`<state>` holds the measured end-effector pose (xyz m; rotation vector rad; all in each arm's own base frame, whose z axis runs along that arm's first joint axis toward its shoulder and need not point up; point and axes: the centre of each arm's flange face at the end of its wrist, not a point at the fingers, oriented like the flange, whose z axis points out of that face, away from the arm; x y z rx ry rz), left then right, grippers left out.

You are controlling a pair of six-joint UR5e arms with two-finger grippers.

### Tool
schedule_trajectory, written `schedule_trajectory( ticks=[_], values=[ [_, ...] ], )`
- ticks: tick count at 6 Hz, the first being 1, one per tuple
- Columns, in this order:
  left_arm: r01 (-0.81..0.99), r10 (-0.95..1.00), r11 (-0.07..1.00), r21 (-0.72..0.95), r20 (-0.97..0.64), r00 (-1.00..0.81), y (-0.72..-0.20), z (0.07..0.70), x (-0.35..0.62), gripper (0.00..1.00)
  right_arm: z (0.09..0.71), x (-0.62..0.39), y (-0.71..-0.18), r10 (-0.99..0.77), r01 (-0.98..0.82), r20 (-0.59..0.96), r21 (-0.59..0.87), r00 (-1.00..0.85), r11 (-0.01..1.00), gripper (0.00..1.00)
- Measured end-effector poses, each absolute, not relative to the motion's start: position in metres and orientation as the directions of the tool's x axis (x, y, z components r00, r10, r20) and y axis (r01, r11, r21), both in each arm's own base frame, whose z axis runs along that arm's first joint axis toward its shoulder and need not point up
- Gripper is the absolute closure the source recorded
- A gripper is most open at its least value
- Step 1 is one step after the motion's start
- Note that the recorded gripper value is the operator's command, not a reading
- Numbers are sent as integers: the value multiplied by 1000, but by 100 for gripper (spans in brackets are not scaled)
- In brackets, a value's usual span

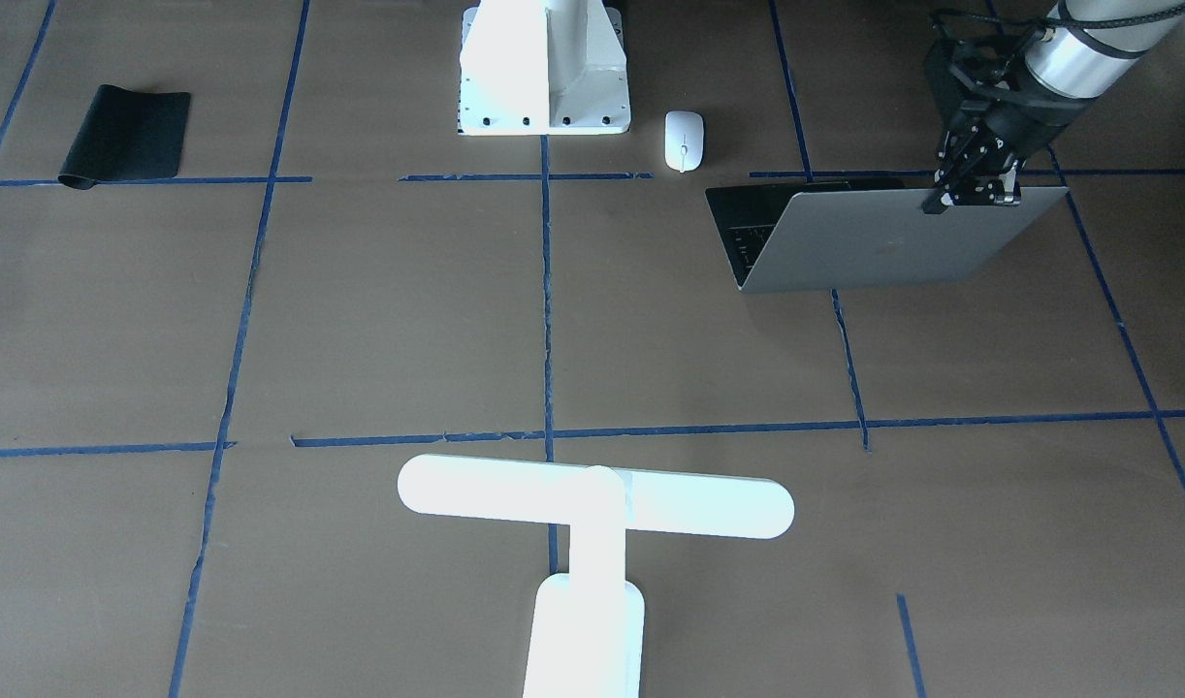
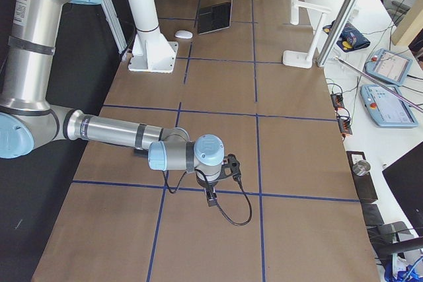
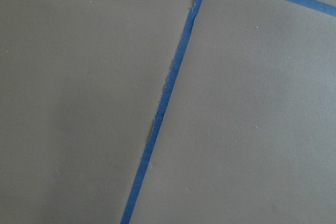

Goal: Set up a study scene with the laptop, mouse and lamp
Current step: 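Lower the laptop in front of the white lamp and open the left gripper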

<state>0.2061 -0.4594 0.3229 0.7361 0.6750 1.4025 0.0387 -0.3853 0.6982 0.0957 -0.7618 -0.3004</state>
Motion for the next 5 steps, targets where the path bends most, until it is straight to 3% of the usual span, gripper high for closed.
schedule_trajectory(
  ticks=[5],
  values=[
    [-617,987,114,779,-17,161,-597,196,298,100,696,39,-387,-303,231,665,197,683,953,0]
  ],
)
